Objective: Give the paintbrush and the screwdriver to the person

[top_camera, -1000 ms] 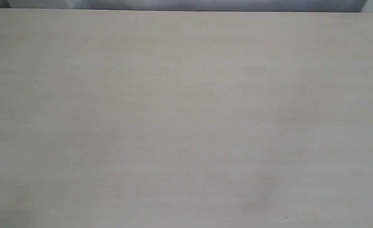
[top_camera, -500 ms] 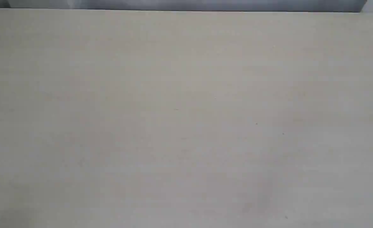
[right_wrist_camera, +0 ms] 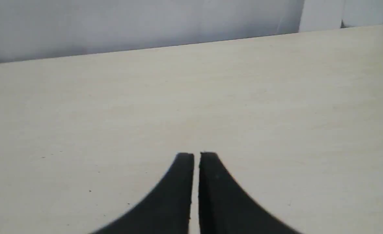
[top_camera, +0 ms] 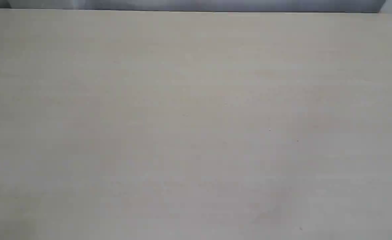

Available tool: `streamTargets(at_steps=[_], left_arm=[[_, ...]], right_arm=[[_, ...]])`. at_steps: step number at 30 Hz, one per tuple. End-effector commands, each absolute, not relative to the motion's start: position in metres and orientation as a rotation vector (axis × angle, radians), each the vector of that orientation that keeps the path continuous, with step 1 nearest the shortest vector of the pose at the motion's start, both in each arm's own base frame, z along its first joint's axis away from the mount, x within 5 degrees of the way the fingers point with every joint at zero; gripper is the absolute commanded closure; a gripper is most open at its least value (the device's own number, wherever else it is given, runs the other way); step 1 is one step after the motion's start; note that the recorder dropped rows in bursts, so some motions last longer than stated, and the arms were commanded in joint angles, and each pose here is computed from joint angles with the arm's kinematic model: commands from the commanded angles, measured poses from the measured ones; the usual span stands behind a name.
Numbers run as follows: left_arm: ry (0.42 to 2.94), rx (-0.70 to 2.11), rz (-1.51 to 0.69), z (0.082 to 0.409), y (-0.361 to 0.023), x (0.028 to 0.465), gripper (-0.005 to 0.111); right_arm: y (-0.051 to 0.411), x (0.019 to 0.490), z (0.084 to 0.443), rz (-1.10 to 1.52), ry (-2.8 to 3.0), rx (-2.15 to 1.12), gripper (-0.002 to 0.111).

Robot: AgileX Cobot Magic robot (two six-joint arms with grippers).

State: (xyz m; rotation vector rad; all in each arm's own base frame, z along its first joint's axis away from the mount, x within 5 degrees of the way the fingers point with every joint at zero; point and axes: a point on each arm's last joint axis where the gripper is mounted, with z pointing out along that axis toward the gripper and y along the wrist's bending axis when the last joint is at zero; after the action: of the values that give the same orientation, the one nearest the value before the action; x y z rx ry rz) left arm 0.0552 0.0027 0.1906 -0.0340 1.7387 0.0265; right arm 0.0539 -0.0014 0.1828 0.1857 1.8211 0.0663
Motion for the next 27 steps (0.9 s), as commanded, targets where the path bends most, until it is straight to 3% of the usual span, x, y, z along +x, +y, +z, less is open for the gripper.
streamTargets(at_steps=[1, 27], left_arm=[[1.732, -0.03, 0.016, 0.1906, 0.0022, 0.0552, 0.107], [1.732, -0.029, 0.018, 0.1907, 0.0022, 0.0553, 0.107]], right_arm=[[-0.0004, 0.0536, 0.1823, 0.104, 1.814, 0.216, 0.104], [-0.0008, 0.0535, 0.1818, -0.064, 1.832, 0.008, 0.104]])
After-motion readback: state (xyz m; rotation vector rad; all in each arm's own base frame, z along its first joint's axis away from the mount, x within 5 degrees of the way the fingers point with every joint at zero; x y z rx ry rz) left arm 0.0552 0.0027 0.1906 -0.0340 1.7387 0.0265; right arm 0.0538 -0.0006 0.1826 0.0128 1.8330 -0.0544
